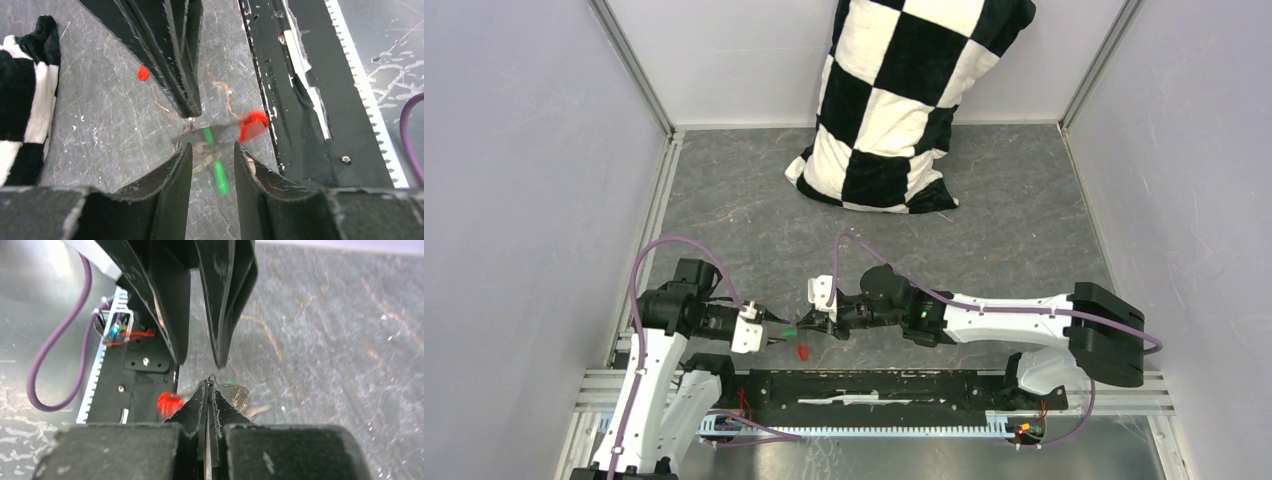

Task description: Put the keys on the keyring

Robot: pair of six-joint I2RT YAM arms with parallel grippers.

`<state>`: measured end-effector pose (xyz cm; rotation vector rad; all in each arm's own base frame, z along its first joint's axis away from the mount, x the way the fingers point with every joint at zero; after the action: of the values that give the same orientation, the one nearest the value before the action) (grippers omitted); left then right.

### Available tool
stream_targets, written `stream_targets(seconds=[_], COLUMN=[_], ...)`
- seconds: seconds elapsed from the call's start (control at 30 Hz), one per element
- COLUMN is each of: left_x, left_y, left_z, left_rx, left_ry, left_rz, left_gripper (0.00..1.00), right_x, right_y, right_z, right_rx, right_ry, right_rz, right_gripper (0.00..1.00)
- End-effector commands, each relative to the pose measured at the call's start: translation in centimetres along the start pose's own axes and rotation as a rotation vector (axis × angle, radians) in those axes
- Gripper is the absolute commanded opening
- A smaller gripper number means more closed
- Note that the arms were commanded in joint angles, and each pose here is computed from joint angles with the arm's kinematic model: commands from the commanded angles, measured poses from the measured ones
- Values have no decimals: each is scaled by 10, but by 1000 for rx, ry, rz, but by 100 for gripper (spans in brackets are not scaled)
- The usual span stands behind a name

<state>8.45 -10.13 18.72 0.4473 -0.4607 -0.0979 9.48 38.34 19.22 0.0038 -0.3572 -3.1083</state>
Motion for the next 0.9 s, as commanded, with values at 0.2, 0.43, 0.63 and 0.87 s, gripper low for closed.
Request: stream_targets(seconds=[0.2, 0.43, 0.63, 0.87], left_x=[21, 28, 28, 24], left_y=[7, 16, 19, 22], left_z=[36, 56, 59, 57], left_rx=[-112, -121, -114, -70], left_ry=[-97, -64, -49, 21], left_rz=[44, 73, 79, 78], left_gripper=[41, 39, 32, 24], right_x=[3, 3, 5, 3], right_y=[1, 2, 2, 10], right_z=[80, 82, 83, 86], right_rx=[-144, -126, -120, -131], right_ry=[92, 91, 84, 77], right_rz=[73, 76, 87, 52], right_gripper=[0, 0, 0, 0])
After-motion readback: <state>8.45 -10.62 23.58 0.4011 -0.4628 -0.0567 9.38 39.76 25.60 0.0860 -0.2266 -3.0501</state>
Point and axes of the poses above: each gripper's point midway between its finger pads, its own y axis back along the fingers, its own x axis along the line the jaws close on, z = x × y, the point moved 5 cm from there along y, back along the fingers, and after that the axes turned 5 degrees about -y, right-handed, at the moved point
